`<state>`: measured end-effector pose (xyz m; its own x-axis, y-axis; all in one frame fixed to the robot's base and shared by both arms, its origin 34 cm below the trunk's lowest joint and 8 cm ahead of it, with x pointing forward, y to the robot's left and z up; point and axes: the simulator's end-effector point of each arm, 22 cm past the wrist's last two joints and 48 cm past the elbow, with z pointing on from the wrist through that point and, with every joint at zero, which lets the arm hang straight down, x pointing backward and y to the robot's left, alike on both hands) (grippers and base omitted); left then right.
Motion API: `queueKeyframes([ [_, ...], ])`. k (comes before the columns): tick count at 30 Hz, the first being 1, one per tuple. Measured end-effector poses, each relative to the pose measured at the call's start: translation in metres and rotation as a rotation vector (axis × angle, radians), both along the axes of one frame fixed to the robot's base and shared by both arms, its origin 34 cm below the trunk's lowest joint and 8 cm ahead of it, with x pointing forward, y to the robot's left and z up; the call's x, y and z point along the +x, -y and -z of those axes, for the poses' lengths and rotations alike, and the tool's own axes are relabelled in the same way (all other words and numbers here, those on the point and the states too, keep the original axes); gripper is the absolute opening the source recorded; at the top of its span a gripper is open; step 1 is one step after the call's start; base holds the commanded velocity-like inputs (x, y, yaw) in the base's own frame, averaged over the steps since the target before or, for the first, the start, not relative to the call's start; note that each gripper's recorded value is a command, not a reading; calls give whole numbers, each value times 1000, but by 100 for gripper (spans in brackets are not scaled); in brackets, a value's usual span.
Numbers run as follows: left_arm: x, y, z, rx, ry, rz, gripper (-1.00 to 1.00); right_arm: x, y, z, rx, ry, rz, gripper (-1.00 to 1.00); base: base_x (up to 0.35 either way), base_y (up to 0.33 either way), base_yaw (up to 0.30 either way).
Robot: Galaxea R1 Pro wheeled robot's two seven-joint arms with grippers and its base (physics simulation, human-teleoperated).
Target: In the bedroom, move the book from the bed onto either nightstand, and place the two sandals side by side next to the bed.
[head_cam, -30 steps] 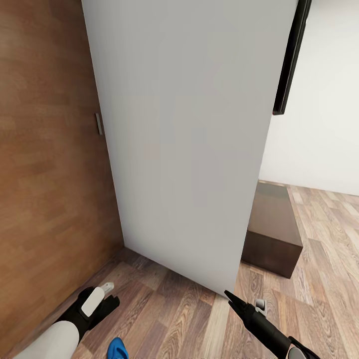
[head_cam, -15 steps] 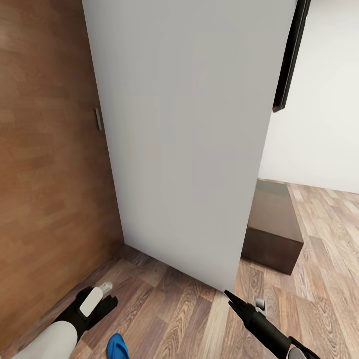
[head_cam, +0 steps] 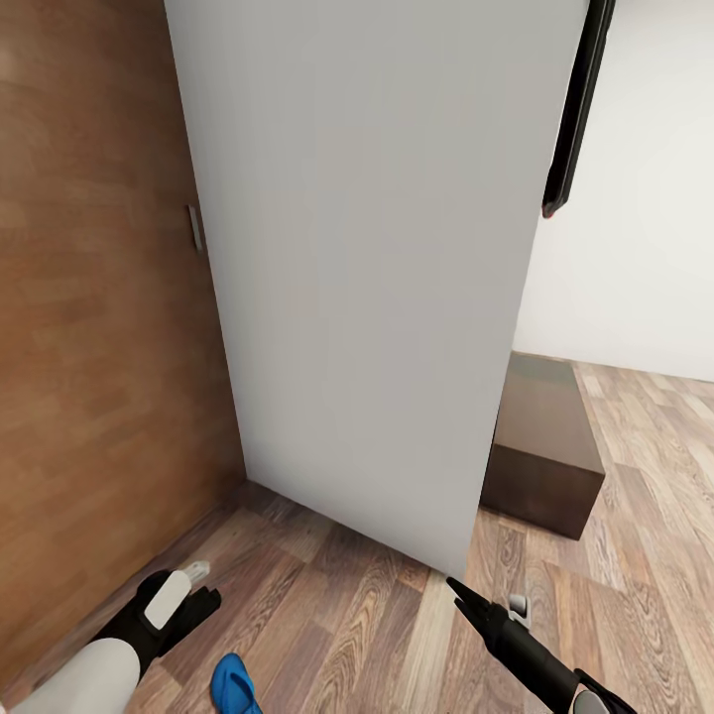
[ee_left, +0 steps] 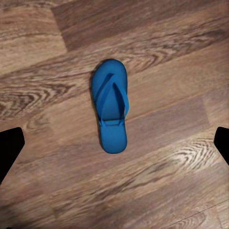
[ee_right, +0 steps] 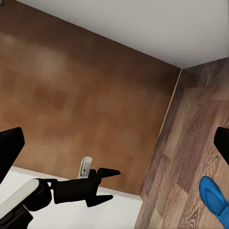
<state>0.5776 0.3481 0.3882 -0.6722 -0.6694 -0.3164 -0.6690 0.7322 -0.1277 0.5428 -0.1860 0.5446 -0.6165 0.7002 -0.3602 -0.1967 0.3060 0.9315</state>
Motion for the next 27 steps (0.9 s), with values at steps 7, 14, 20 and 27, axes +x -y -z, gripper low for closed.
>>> queueKeyframes([
  [7, 1, -17, 8, 10, 16, -10, 100, -4, 1, 16, 1, -1, 2, 100, 0, 0, 0],
  [14, 9, -15, 13, -22, 36, 25, 100, -8, -1, 31, 0, 0, -1, 100, 0, 0, 0],
  [20, 30, 8, 3, -69, 47, 143, 100, -11, 0, 45, 0, 0, 1, 100, 0, 0, 0],
  [27, 42, 15, -1, 5, 31, 316, 100, -16, 1, 60, 0, 0, 0, 100, 0, 0, 0],
])
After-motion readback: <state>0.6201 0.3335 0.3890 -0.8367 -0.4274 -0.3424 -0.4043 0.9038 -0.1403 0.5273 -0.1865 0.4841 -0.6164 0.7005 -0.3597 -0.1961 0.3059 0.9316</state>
